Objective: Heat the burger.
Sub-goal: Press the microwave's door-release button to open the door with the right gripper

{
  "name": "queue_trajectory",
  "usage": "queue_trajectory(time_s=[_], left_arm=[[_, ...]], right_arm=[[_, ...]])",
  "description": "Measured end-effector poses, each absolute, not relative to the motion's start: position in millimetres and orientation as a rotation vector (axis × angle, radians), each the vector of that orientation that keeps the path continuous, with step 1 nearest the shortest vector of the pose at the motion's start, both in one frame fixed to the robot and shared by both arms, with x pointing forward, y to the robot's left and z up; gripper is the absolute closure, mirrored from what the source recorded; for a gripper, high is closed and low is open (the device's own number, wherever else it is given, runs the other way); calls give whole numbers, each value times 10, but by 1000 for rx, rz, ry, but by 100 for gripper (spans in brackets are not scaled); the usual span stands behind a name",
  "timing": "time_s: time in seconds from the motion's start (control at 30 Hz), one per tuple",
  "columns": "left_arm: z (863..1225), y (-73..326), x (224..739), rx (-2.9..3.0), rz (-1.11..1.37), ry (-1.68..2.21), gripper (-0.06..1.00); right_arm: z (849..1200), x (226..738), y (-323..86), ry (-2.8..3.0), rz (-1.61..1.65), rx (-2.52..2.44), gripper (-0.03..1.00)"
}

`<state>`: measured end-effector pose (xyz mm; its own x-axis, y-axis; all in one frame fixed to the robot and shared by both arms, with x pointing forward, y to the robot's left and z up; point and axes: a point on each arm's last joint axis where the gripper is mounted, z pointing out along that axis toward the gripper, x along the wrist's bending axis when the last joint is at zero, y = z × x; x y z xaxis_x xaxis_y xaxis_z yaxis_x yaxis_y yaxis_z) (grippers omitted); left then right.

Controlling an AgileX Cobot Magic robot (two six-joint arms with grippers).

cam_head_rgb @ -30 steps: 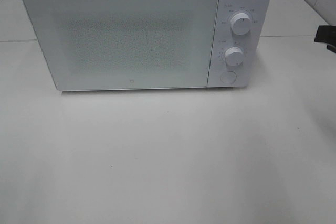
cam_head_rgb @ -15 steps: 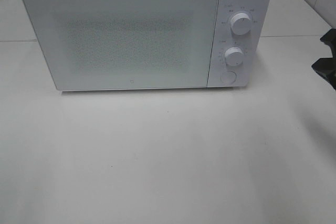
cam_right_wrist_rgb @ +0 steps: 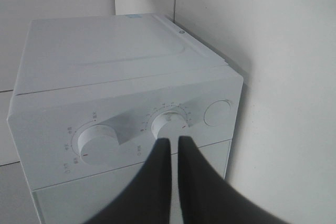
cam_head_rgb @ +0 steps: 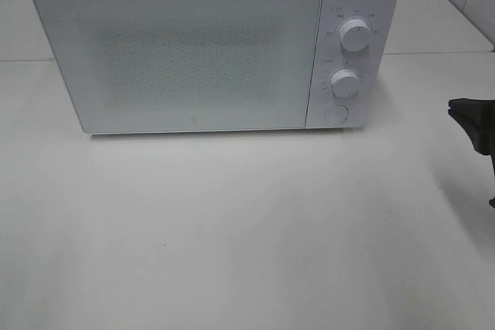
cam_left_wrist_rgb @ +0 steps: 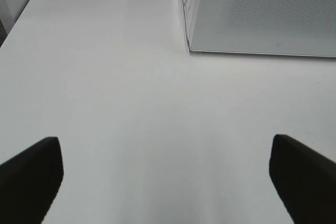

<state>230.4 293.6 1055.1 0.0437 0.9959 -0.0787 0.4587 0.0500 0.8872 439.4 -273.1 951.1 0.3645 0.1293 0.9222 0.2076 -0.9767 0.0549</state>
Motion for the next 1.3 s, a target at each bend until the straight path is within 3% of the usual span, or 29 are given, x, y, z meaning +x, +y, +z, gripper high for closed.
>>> queue_trajectory(time_s=[0.53, 0.8, 1.3], left_arm=[[10551, 2936, 2304, 1522, 850, 1529, -5], [10551, 2936, 2304, 1522, 850, 1529, -5], [10551, 2936, 2304, 1522, 850, 1529, -5]], right_arm=[[9503, 4398, -2709, -248, -1691, -2532, 93], [9274, 4460, -2487, -198, -1603, -2540, 93], [9041, 4979, -2113, -198, -1587, -2506, 93]])
